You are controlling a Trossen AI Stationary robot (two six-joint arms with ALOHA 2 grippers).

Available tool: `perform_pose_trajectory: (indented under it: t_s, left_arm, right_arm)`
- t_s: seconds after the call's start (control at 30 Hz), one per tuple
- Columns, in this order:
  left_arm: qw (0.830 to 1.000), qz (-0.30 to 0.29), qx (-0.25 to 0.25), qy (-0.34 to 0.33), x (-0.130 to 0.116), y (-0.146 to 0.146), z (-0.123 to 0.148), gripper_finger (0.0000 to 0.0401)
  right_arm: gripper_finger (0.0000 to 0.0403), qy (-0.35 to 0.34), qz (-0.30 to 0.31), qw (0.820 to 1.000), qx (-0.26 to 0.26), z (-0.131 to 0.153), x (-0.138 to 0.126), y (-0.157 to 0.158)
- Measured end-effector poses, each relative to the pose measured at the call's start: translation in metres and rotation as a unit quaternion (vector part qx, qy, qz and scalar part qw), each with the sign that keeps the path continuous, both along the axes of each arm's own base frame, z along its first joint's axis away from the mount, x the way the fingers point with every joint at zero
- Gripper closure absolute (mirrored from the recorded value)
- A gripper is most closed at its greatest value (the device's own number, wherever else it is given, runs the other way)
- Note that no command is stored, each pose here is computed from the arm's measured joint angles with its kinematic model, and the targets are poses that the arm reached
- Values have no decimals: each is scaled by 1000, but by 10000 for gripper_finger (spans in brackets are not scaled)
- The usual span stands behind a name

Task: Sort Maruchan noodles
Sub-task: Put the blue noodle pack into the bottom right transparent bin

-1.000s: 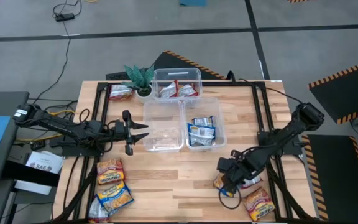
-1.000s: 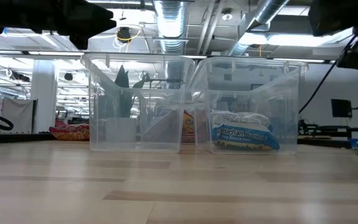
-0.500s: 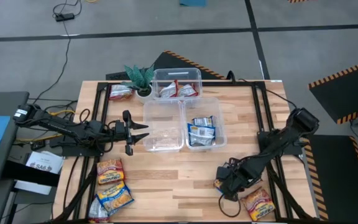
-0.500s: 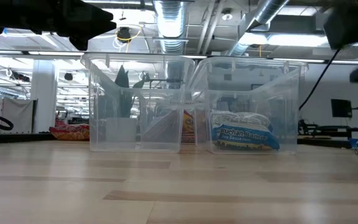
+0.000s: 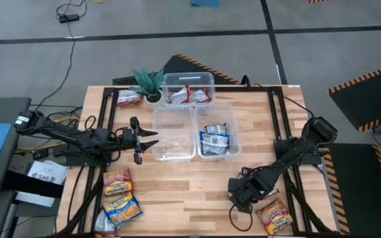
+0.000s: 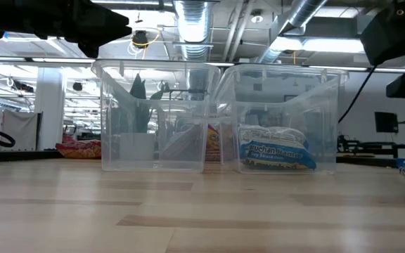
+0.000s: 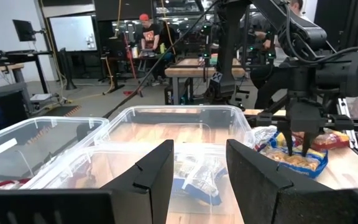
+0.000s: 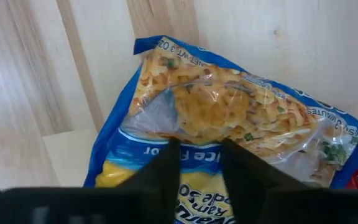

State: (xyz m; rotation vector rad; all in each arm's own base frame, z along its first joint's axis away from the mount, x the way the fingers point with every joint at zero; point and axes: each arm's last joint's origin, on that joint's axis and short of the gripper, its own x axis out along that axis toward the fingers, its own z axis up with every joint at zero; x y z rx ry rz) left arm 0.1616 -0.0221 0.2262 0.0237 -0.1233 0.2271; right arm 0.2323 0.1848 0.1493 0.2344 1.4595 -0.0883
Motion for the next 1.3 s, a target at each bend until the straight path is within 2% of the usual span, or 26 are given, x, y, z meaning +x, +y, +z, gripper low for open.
perform_pose_trajectory:
  t_s: [0.1,0.17,0.33,0.47,0.6,0.77,1.07,1.2,1.3]
  left_arm:
    - [1000,0,0,0,0,0,0,263]
    - [1000,0,0,0,0,0,0,263]
    - [1000,0,0,0,0,0,0,263]
    - [1000,0,0,0,0,0,0,263]
    - [1000,0,0,0,0,0,0,263]
    - [1000,0,0,0,0,0,0,263]
    - [1000,0,0,-1,0,0,0,263]
    - [1000,0,-1,-1,0,0,0,263]
    - [1000,0,-1,-1,0,0,0,263]
  right_arm:
    - [360,2,6,1000,-3,0,-1,-1]
    - [390,0,11,1000,1,0,0,0]
    - [396,3,32,999,2,6,4,3]
    - [397,-6,47,999,8,26,9,8]
    - [397,-77,51,996,17,62,10,11]
    - [397,-150,45,988,8,90,2,7]
    - [397,-291,65,954,-21,140,-12,-11]
    - [392,-304,37,952,-20,149,-12,-23]
    - [363,-283,11,959,-24,143,-9,-25]
